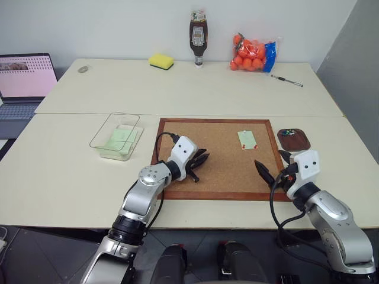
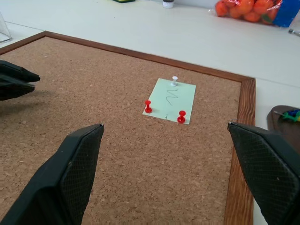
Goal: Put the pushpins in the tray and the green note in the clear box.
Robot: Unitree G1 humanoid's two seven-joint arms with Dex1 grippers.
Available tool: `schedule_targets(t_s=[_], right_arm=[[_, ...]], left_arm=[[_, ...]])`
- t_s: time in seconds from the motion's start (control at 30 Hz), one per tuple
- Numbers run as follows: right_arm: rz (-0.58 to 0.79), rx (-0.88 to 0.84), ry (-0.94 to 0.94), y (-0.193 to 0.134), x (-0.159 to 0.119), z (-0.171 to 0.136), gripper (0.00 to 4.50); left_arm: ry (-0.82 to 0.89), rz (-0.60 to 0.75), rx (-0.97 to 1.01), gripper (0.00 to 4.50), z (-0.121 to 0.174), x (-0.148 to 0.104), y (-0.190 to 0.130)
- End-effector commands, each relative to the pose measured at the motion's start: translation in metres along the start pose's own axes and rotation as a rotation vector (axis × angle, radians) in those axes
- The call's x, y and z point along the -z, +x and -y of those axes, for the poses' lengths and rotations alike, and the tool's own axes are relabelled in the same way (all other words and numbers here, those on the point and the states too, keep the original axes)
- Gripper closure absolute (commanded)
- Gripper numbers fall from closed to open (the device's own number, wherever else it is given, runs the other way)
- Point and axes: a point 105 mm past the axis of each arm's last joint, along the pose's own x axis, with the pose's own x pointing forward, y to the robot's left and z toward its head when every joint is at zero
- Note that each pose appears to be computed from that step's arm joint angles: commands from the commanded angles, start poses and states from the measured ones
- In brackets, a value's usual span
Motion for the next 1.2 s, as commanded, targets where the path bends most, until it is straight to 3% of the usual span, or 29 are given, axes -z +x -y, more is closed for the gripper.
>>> schedule_targets(t_s=[0.03, 0.17, 0.53, 0.77, 1.0, 1.2], right_arm=[[0.033, -0.019, -0.024, -0.001, -0.016, -0.002, 0.00], [0.001, -0.034, -0.013, 0.007, -0.014, -0.002, 0.00], [-0.018, -0.026, 0.007, 0.075, -0.034, 0.020, 0.00], [-0.067, -0.010, -0.011, 0.110, -0.029, 0.037, 0.00], [-0.091, -0.040, -0.015, 0.131, -0.022, 0.035, 0.00], [-0.089, -0.051, -0.011, 0.138, -0.020, 0.032, 1.03]], left_arm=[[0.030, 0.038, 0.011, 4.44, 0.000, -0.011, 0.003], [0.028, 0.021, 0.015, 4.44, 0.001, -0.005, 0.005], [0.023, -0.048, 0.028, 4.44, 0.007, 0.010, 0.007], [0.022, -0.037, 0.040, 4.44, 0.012, 0.008, 0.006], [0.027, -0.039, 0.043, 4.44, 0.014, 0.008, 0.006], [0.027, -0.039, 0.042, 4.50, 0.015, 0.008, 0.006]])
